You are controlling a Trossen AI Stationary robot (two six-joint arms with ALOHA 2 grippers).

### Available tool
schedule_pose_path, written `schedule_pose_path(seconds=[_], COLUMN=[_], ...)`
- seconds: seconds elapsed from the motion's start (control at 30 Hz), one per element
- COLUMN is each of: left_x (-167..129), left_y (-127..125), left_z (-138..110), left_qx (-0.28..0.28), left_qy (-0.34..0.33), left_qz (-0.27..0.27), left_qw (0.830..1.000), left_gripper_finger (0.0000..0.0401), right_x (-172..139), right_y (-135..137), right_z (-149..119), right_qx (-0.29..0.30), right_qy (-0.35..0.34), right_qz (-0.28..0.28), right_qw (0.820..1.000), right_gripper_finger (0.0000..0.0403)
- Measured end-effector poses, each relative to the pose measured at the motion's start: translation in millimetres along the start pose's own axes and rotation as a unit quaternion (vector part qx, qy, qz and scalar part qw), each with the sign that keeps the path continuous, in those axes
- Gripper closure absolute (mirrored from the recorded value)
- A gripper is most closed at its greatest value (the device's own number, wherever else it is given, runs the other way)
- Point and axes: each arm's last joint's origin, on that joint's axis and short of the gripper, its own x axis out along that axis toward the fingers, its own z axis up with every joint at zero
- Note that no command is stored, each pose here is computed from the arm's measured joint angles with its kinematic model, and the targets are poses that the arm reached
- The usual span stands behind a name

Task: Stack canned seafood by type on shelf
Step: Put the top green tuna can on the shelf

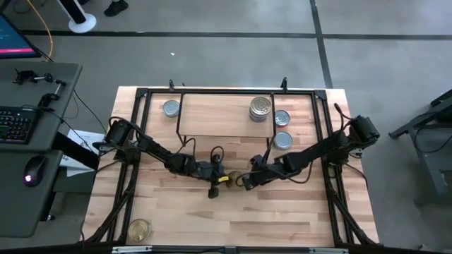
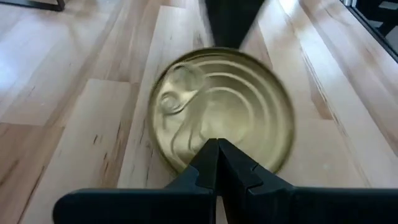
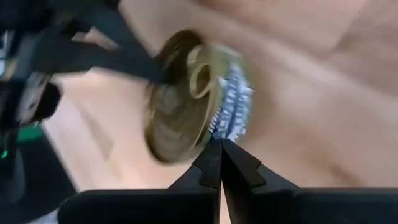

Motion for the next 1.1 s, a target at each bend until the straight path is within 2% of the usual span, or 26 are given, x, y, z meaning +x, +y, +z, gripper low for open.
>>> schedule_pose_path(seconds=[0.17,0.37,0.53,0.63,0.73,0.83,1.0,1.1], left_x=[-5.2,-12.6,-19.1,-22.8,-26.7,-30.0,-28.3,-24.7], left_y=[0.3,-0.9,-0.2,-0.1,-1.3,-4.2,-5.0,-5.6], left_z=[6.3,12.2,13.3,14.8,19.9,23.5,22.8,16.9], left_qx=[-0.002,-0.002,0.003,0.006,0.007,0.032,0.091,0.173], left_qy=[-0.006,-0.005,0.019,0.027,0.017,0.009,0.007,0.023], left_qz=[0.004,-0.001,0.004,0.006,0.002,-0.007,-0.016,-0.044], left_qw=[1.0,1.0,1.0,1.0,1.0,0.999,0.996,0.984], left_gripper_finger=[0.0401,0.0401,0.0401,0.0401,0.0401,0.0401,0.0401,0.0401], right_x=[-6.6,-14.6,-23.5,-30.6,-32.6,-25.8,-2.6,7.7], right_y=[22.8,44.4,58.6,62.5,56.4,39.9,10.6,6.5], right_z=[-3.3,0.6,8.4,12.5,10.6,4.2,-8.7,-11.6], right_qx=[-0.02,-0.062,-0.113,-0.139,-0.156,-0.132,-0.075,-0.048], right_qy=[0.003,-0.005,-0.005,0.005,0.027,0.072,0.1,0.089], right_qz=[0.034,0.047,0.024,-0.016,-0.054,-0.072,-0.069,-0.023], right_qw=[0.999,0.997,0.993,0.99,0.986,0.986,0.99,0.995], right_gripper_finger=[0.0403,0.0403,0.0403,0.0403,0.0403,0.0403,0.0403,0.0403])
